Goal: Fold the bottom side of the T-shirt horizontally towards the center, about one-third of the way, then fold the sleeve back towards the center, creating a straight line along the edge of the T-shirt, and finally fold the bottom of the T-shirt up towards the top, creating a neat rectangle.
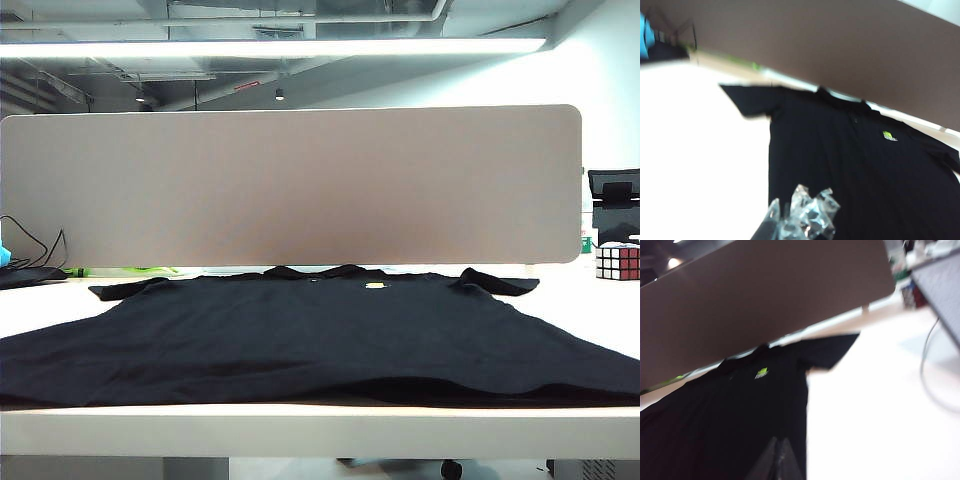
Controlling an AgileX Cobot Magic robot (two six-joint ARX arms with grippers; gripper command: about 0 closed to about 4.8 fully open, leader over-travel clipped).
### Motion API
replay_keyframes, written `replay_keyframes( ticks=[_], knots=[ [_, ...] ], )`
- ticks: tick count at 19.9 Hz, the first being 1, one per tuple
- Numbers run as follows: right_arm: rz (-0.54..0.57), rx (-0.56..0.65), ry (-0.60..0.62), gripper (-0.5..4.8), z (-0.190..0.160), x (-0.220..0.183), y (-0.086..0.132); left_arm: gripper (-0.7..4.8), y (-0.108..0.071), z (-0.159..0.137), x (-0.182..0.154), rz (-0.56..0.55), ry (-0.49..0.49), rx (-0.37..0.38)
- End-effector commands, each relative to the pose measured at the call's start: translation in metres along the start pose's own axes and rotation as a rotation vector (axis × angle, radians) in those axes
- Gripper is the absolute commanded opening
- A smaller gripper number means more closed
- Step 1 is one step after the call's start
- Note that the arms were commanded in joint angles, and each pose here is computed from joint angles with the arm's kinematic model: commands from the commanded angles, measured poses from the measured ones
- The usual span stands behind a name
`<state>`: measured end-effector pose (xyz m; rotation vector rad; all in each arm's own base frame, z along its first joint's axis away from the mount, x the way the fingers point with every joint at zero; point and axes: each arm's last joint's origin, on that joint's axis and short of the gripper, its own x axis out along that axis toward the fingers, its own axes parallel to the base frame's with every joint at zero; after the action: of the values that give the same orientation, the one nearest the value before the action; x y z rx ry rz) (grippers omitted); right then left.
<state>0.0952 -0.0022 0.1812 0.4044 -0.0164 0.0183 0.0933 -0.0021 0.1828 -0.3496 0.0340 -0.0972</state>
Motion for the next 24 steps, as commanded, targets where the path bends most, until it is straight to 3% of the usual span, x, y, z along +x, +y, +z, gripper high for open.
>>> replay_keyframes(
  ticks=[1, 7, 8, 13, 19, 24],
  knots=[
    [-0.013, 0.043, 0.048, -0.05, 0.006, 0.001, 0.003, -0.05, -0.001, 0.005, 0.001, 0.038, 0.102, -0.095],
    [-0.045, 0.052, 0.156, -0.05, 0.02, 0.012, 0.009, -0.06, -0.007, 0.018, 0.02, 0.015, 0.269, -0.134],
    [-0.056, 0.057, 0.228, -0.05, 0.027, 0.02, 0.012, -0.06, -0.008, 0.021, 0.029, 0.004, 0.338, -0.151],
    [0.01, 0.031, 0.487, -0.05, 0.045, 0.046, 0.022, -0.06, -0.009, 0.024, 0.051, -0.036, 0.48, -0.196],
    [0.099, -0.065, 0.853, -0.05, 0.061, 0.09, 0.031, -0.06, -0.012, 0.027, 0.063, -0.184, 0.548, -0.202],
    [0.072, -0.073, 1.071, -0.05, 0.051, 0.104, 0.026, -0.06, -0.004, 0.022, 0.059, -0.223, 0.645, -0.294]
  ],
)
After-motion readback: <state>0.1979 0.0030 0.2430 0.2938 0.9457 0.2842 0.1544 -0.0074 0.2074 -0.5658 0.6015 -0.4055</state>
